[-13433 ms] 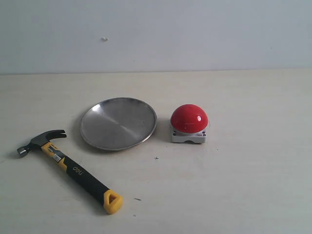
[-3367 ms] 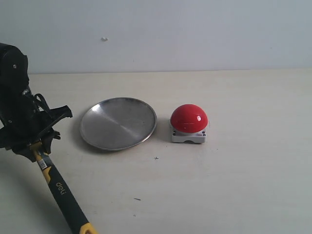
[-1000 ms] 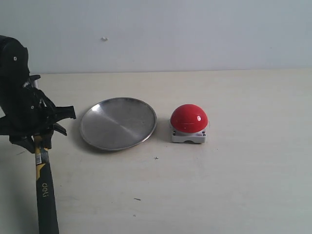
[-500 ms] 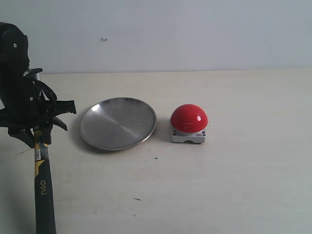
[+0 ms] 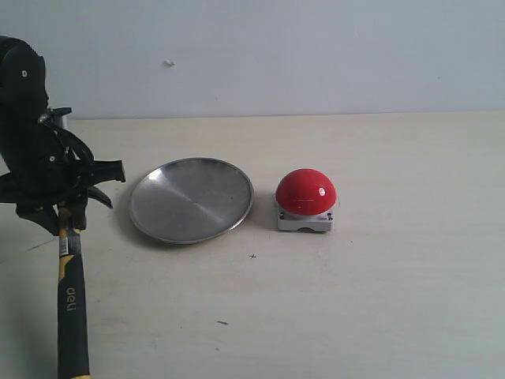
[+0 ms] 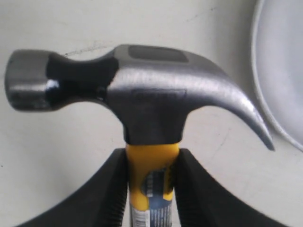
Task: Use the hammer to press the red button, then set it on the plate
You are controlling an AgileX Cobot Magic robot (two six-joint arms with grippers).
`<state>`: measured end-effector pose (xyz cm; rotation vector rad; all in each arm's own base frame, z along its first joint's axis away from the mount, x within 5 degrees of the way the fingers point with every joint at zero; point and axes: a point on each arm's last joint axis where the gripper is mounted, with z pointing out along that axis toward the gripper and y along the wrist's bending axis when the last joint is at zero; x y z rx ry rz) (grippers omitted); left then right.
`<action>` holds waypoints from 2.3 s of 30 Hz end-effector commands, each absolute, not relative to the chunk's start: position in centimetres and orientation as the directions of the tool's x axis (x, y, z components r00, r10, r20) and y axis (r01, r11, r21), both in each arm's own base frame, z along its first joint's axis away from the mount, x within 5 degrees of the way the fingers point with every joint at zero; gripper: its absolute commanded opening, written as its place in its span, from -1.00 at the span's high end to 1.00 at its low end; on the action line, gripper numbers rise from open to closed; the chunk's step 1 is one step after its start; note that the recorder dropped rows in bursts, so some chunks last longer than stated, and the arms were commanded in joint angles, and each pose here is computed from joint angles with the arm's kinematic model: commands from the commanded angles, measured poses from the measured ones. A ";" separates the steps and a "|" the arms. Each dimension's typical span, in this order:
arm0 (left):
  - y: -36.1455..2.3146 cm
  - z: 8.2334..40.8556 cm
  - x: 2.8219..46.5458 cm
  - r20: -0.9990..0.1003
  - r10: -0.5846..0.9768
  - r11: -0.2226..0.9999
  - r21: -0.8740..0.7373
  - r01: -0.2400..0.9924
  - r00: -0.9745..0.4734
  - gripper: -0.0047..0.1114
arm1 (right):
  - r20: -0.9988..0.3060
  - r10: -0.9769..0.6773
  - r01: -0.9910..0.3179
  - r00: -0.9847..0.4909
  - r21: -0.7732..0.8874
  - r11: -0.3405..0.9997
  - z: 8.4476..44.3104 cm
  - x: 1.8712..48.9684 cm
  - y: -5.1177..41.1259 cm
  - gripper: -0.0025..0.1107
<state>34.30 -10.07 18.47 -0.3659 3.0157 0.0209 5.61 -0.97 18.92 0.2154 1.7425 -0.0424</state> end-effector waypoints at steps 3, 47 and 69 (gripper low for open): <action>-10.1 19.3 34.6 -0.138 -0.167 0.986 -0.008 -0.168 -0.976 0.92 | -0.983 0.105 0.169 -0.150 0.079 0.982 19.1 5.6 -1.0 0.96; -11.5 18.5 36.9 0.030 0.107 0.994 -0.006 0.107 -0.994 0.92 | -0.983 0.105 0.169 -0.150 0.079 0.982 19.1 5.6 -1.0 0.96; -11.5 18.5 37.1 0.004 0.124 0.992 -0.011 0.124 -0.992 0.92 | -0.895 0.442 0.100 0.063 0.446 0.889 20.7 5.7 -0.7 0.96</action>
